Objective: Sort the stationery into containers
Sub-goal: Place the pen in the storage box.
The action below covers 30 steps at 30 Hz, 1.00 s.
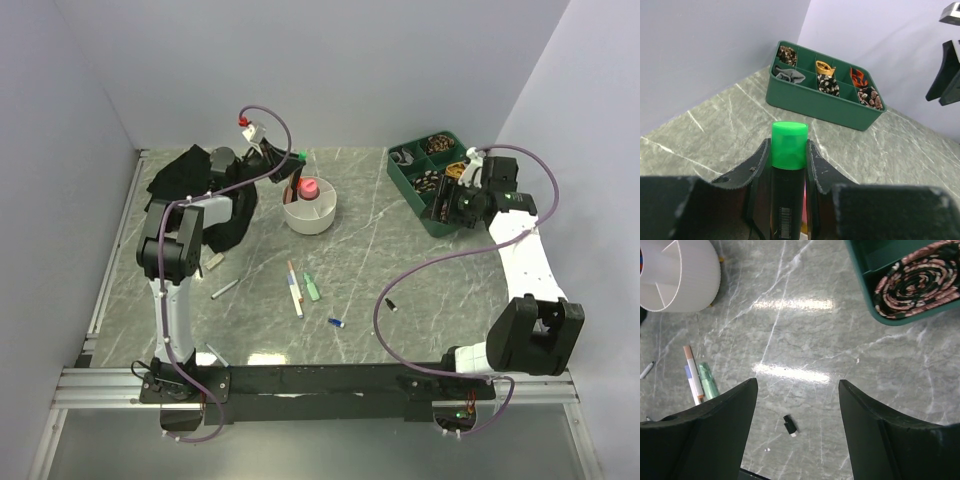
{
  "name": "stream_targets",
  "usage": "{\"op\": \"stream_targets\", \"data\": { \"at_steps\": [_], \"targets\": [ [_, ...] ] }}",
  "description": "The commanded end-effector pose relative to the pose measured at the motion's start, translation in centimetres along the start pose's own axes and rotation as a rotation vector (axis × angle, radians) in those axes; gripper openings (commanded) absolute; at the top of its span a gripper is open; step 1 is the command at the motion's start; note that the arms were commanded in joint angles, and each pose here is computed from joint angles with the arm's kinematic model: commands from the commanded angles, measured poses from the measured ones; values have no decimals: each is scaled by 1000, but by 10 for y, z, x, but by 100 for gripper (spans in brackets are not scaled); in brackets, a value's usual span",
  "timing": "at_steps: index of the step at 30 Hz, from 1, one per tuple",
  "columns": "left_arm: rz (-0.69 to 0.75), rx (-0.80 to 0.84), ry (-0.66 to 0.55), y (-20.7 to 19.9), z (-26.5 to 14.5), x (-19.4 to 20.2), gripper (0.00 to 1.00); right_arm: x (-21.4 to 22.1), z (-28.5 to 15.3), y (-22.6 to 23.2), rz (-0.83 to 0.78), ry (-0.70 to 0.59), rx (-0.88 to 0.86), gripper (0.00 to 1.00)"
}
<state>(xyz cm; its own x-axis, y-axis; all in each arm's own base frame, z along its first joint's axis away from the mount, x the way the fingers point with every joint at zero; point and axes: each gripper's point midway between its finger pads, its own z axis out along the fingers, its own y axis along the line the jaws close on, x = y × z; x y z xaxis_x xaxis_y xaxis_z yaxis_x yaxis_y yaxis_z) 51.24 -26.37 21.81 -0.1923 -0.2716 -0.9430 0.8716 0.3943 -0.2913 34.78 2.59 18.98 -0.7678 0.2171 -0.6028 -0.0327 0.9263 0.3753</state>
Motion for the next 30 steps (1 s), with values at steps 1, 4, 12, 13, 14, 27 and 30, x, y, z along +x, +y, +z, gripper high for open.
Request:
{"op": "stream_targets", "data": {
  "at_steps": [1, 4, 12, 13, 14, 27, 30],
  "targets": [
    [18, -14, -33, 8, 0, 1, 1, -12, -2, 11, -53, -30, -15, 74],
    [4, -26, -27, 13, 0, 8, 1, -8, 0, 14, -58, -20, -21, 74],
    [-29, -37, 13, 7, -12, 31, 1, -5, 3, 17, -57, -15, -35, 74],
    [-27, -35, 16, 5, -14, 32, 1, -2, 4, 16, -52, -10, -34, 74],
    [-35, -39, 26, 4, -17, 37, 1, -2, 6, 16, -50, -9, -39, 74],
    [-18, -8, 76, -20, -36, 48, 24, -1, 10, 23, -49, -4, -64, 74],
    [9, 26, 70, -31, -36, 37, 32, 1, 11, 26, -48, 0, -74, 74]
  ]
}}
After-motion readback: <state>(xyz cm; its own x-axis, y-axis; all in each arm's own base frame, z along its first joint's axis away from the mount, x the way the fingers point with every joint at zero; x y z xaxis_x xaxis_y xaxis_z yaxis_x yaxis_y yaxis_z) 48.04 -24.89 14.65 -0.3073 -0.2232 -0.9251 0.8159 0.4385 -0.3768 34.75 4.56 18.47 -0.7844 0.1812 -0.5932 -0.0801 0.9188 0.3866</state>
